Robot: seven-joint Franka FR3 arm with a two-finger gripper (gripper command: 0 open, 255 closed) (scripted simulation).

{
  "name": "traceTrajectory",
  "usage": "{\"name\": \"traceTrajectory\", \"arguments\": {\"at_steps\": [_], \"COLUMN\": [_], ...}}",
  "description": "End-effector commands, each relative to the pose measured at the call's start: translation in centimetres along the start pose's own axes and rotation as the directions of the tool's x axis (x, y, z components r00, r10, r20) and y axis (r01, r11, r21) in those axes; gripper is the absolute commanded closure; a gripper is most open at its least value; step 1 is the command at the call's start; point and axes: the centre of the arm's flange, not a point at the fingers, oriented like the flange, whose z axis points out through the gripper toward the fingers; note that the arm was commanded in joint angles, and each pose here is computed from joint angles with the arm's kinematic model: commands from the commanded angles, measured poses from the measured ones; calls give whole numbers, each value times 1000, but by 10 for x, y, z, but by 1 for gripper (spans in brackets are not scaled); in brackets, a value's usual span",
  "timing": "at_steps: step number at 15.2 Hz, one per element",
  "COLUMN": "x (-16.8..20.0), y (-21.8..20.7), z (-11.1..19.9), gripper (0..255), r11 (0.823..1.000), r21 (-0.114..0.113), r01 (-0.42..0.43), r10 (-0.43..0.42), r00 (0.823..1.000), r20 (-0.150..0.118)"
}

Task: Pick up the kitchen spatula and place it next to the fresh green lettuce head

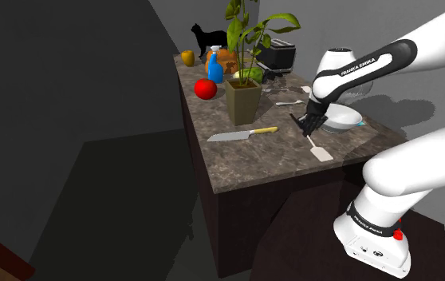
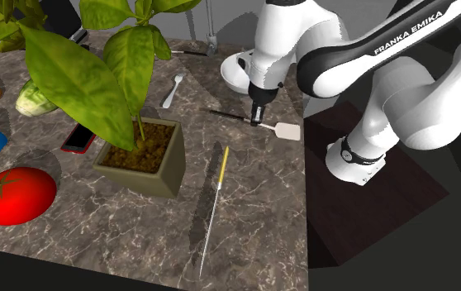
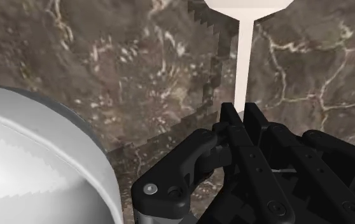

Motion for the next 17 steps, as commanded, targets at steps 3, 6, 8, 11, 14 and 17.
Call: {"name": "traceTrajectory", "arguments": {"at_steps": [3,6,8,11,14,17], "x": [2,3,4,5,6,7], "y": [0,0,0,0,0,0], "z": [-22,-38,-48,-64,-80,-96], "gripper": [255,255,255,255,255,255], "r11": [1000,1000,1000,1000,1000,1000], "r21": [0,0,0,0,0,0], "r01": [0,0,0,0,0,0], "r10": [0,0,0,0,0,0], "r00": [1000,1000,1000,1000,1000,1000], "r20": [0,0,0,0,0,0]}}
